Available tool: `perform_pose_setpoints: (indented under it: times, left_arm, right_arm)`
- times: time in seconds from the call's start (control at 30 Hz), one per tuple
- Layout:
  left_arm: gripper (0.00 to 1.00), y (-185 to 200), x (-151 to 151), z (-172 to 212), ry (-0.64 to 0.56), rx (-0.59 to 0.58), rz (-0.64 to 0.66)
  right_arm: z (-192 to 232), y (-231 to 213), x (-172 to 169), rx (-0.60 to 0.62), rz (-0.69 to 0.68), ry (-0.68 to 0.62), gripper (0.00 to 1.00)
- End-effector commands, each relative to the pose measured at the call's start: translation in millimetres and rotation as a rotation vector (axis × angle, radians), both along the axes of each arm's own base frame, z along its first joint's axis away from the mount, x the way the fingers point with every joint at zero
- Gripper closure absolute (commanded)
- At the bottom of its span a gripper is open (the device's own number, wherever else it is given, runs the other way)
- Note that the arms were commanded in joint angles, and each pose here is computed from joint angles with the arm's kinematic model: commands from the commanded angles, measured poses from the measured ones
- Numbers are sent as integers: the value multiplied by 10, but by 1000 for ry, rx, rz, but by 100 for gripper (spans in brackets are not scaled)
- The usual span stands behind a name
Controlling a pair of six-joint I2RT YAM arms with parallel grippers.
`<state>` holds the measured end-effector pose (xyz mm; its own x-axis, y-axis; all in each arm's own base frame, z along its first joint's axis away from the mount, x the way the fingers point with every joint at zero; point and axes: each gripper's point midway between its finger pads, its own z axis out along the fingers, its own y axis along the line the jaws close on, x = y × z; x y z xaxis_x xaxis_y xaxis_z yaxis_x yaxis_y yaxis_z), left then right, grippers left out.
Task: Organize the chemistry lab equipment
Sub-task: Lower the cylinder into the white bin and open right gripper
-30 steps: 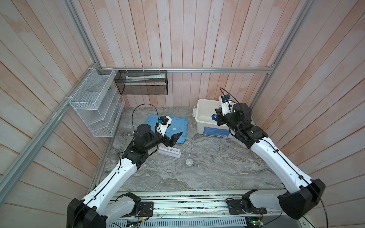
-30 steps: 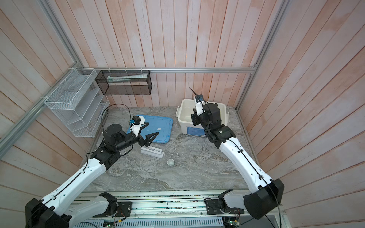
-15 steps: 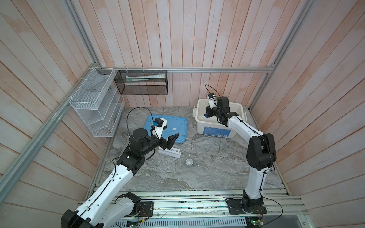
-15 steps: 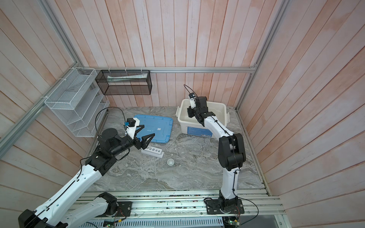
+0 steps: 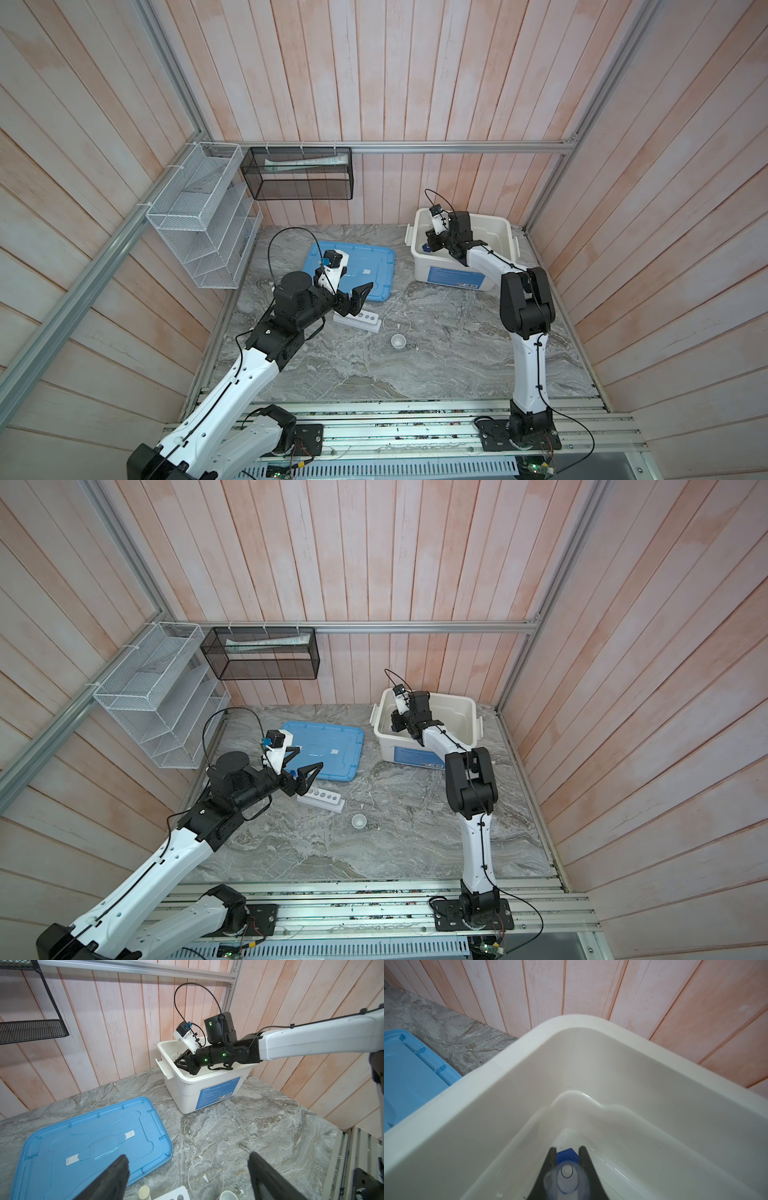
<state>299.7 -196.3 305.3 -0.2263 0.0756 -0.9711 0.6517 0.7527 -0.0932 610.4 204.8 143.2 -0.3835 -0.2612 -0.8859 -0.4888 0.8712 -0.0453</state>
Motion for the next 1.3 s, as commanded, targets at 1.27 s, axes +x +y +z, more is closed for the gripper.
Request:
perform_pose_setpoints:
  times: [1.27]
  left_arm:
    - [9,3,11,126,-31,12,4]
  right_arm:
    - [920,5,46,-5,96,-182,57]
